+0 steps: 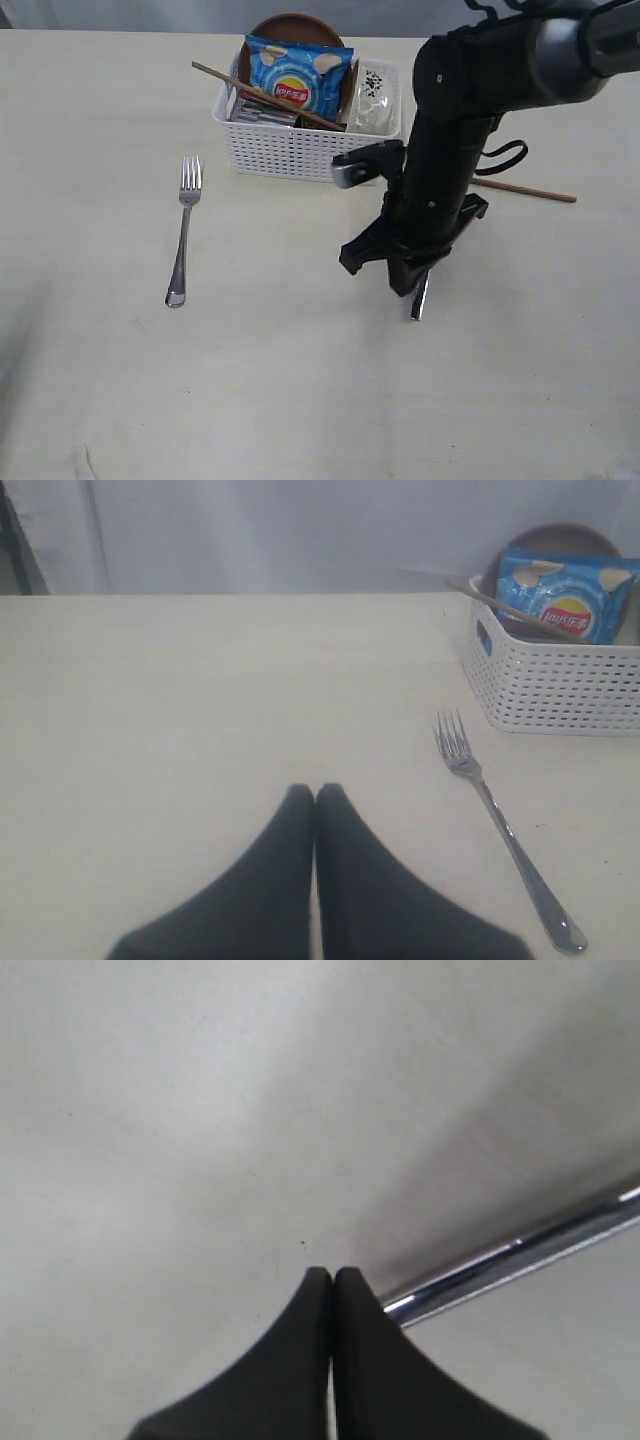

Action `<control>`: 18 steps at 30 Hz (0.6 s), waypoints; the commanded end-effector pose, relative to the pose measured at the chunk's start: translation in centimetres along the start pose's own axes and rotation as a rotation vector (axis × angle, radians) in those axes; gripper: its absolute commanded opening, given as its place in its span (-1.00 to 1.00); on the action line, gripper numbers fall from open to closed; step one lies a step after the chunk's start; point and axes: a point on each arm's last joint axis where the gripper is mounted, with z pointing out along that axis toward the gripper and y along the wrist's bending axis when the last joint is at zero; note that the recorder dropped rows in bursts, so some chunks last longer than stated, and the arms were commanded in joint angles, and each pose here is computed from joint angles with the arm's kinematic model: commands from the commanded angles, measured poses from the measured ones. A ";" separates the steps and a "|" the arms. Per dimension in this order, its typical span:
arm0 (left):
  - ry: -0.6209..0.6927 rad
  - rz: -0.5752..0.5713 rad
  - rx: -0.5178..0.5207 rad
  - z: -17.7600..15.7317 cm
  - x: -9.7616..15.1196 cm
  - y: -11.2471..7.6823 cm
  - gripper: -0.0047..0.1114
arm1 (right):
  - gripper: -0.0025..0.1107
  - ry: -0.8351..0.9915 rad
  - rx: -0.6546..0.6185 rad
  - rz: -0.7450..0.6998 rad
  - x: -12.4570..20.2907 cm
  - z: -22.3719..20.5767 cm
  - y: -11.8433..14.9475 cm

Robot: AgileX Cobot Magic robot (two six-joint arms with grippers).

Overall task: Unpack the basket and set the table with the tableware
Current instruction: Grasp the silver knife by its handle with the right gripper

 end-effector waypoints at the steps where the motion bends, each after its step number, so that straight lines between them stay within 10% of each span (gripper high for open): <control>1: -0.010 0.004 -0.004 0.0 0.0 0.0 -0.92 | -0.96 -0.087 0.087 0.093 0.7 -3.2 -0.2; 11: -0.010 0.004 -0.004 0.0 0.0 0.0 -0.92 | -0.92 -0.273 0.174 0.367 0.6 -5.6 -0.9; 18: -0.010 0.004 -0.004 0.0 0.0 0.0 -0.92 | -0.14 -0.226 0.118 0.545 0.0 -3.8 -2.5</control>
